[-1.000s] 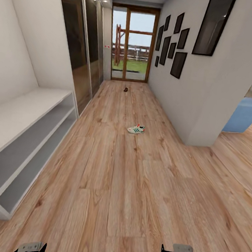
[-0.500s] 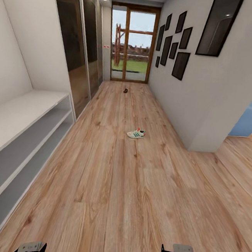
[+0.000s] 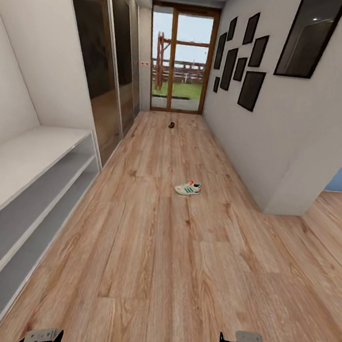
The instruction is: Pick up the two gym shoes and the two sandals from the corridor floor and place them onto the hallstand (shoe rack) in the corridor, making sure they are on the rack and not on the floor. Arrange them so the two gym shoes are next to each other and the two sandals are next to each other.
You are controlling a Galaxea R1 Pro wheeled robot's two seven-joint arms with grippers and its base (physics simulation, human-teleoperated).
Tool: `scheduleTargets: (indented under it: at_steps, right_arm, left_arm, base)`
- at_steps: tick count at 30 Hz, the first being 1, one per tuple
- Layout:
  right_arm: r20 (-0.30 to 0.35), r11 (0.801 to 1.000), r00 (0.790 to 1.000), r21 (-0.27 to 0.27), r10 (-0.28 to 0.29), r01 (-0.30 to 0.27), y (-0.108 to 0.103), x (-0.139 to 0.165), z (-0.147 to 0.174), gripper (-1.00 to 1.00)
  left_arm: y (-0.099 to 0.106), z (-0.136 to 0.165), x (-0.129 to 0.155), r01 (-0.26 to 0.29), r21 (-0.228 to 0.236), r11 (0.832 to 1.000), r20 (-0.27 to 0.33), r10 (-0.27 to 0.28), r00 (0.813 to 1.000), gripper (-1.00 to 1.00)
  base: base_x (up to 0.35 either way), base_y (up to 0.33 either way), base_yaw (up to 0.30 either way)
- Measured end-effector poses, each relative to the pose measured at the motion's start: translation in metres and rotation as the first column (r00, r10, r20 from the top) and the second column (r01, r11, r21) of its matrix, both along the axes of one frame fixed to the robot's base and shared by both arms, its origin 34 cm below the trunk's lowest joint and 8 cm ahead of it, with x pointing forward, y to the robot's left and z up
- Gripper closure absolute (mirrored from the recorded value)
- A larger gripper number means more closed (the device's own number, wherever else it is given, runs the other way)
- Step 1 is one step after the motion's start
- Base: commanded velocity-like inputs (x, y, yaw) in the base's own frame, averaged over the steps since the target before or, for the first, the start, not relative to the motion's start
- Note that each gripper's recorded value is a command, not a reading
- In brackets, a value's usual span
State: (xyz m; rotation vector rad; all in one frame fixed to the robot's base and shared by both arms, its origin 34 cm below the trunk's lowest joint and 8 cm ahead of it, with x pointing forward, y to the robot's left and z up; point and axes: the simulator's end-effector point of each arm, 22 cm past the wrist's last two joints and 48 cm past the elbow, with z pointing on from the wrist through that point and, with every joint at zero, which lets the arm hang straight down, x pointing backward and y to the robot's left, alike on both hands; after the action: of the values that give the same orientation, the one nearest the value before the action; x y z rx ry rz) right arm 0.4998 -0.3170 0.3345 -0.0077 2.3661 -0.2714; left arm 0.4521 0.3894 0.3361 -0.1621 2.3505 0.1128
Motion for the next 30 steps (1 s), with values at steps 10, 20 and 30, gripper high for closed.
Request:
scheduleTargets:
  at_steps: [10,20,30]
  right_arm:
    - [0.0,1.0,1.0,0.0,0.0,0.0,-0.0001,0.0001,0.0,-1.0]
    - [0.0,1.0,1.0,0.0,0.0,0.0,0.0002,0.0,-0.0001,-1.0]
    - [0.0,1.0,1.0,0.001,0.0,0.0,0.0008,0.0,-0.0001,-1.0]
  left_arm:
    - [0.0,0.0,0.0,0.0,0.0,1.0,0.0,0.0,1.0,-1.0]
    - [-0.0001,0.0001,0.0002,0.001,0.0,1.0,0.0,-0.001,1.0,-1.0]
    - [0.0001,0.0,0.0001,0.0,0.0,1.0,0.0,0.0,1.0,-1.0]
  base:
    - [0.33,0.13,0.0]
    - [0.302,0.172,0.0]
    - [0.305,0.131,0.0]
